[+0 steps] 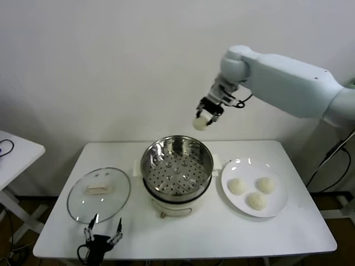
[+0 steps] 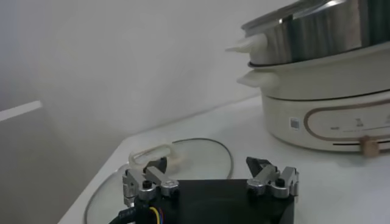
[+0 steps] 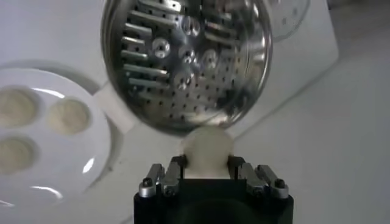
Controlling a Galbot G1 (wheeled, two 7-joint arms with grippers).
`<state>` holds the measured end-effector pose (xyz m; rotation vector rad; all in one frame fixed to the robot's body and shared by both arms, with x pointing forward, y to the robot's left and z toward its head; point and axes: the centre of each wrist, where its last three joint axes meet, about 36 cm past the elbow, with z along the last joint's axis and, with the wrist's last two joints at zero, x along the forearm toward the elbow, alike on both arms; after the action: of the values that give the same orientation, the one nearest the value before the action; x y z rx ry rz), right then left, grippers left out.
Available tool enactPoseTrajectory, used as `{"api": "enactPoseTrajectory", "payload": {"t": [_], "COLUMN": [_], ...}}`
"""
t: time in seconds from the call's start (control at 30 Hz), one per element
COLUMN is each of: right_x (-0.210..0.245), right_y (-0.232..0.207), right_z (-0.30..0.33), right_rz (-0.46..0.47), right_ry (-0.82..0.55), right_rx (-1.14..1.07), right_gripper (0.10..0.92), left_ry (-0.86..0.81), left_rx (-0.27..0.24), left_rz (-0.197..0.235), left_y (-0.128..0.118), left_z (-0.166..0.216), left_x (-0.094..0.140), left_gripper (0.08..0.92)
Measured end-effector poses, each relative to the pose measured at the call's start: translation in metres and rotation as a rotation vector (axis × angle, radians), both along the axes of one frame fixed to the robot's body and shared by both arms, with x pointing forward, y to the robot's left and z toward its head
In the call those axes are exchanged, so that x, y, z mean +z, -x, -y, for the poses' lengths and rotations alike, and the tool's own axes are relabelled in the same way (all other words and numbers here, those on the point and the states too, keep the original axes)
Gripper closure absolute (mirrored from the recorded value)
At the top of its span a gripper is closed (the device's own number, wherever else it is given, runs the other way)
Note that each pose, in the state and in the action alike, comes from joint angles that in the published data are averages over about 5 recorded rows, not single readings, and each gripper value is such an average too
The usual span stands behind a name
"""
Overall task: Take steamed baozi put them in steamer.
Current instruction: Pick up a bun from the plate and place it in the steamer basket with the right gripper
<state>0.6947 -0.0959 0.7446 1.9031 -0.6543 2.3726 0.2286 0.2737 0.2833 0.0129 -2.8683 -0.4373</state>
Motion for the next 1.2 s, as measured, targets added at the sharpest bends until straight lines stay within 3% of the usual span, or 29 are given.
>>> {"api": "enactPoseTrajectory", "payload": {"t": [0.33,0.83,0.93,1.2], "right_x": [-0.064,-0.134,-0.137,-0.129], "right_y": [-0.015,-0.042,-0.046,-0.057], "right_z": [-0.048,-0.064,-0.066,-0.06], "right_rz": [-0.035,-0.088,-0.086,-0.081], "right_ry": [0.085,0.125,0.116,0.076], "right_rx": [0.207,0.286,0.278,0.231], "right_gripper": [0.522,0.519,0.481,0.26], "left_ry": [0.0,-0.001,-0.003,-0.008], "left_rx": [0.008,0.013,0.013,0.012], "left_rz": [0.0,-0.003,-0.004,-0.006], "left_y": [0.001,0.002,0.003,0.003], "left_z": [0.0,0.001,0.0,0.0], "left_x": [-0.001,-0.006,-0.007,-0.007], "left_gripper": [0.177,0.177,0.177,0.177]}}
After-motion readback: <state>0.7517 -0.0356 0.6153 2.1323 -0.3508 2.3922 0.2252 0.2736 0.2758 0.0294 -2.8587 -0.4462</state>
